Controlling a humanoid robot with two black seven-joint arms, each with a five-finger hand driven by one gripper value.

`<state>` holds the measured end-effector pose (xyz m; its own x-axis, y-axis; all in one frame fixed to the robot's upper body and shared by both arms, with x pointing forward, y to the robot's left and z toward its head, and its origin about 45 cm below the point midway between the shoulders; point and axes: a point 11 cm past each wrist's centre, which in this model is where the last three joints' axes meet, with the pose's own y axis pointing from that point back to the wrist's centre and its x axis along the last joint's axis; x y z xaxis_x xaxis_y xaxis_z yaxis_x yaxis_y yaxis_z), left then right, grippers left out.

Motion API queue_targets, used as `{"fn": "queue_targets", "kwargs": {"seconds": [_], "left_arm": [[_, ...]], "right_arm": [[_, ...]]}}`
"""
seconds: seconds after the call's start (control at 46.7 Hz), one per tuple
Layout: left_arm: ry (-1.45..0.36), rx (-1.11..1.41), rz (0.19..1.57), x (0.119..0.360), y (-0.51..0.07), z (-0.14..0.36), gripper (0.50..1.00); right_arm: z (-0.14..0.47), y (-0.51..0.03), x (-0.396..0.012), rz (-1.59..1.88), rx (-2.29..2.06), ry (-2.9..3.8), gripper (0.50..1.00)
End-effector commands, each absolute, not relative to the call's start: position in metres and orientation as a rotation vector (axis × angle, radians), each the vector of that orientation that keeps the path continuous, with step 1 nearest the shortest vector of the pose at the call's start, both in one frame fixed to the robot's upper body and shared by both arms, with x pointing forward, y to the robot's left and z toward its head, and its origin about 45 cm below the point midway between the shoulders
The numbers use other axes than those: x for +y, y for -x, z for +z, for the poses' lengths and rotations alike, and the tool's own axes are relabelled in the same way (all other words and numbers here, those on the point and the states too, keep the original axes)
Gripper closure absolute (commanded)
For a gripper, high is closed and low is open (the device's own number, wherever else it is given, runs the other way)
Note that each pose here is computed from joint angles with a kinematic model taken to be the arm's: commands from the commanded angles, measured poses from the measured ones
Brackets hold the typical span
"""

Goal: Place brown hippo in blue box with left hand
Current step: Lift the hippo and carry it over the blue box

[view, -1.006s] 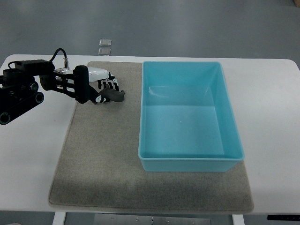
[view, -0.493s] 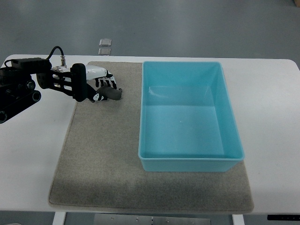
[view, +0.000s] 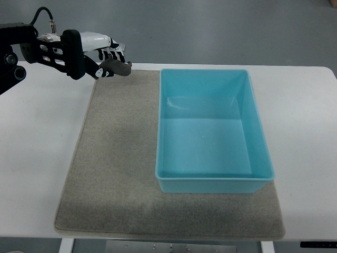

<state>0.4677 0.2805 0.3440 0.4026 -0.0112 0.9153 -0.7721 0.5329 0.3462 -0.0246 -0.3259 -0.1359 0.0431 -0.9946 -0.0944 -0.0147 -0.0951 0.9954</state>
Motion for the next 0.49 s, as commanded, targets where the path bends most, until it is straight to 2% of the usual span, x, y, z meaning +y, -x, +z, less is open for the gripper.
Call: {"fn": "queue_targets", "kwargs": {"seconds": [0.0, 0.471], "left_arm": [[-0.873, -1.080, 0.552, 0.269, -0.467, 0.356, 1.000], [-0.655, -1.162, 0.322, 0.167, -0.420, 0.364, 1.000]], "right_arm": [[-0.136, 0.025, -0.326, -1.238, -1.143, -1.311, 0.564], [-0.136, 0.025, -0.326, -1.240, -1.143, -1.311, 0.564]]}}
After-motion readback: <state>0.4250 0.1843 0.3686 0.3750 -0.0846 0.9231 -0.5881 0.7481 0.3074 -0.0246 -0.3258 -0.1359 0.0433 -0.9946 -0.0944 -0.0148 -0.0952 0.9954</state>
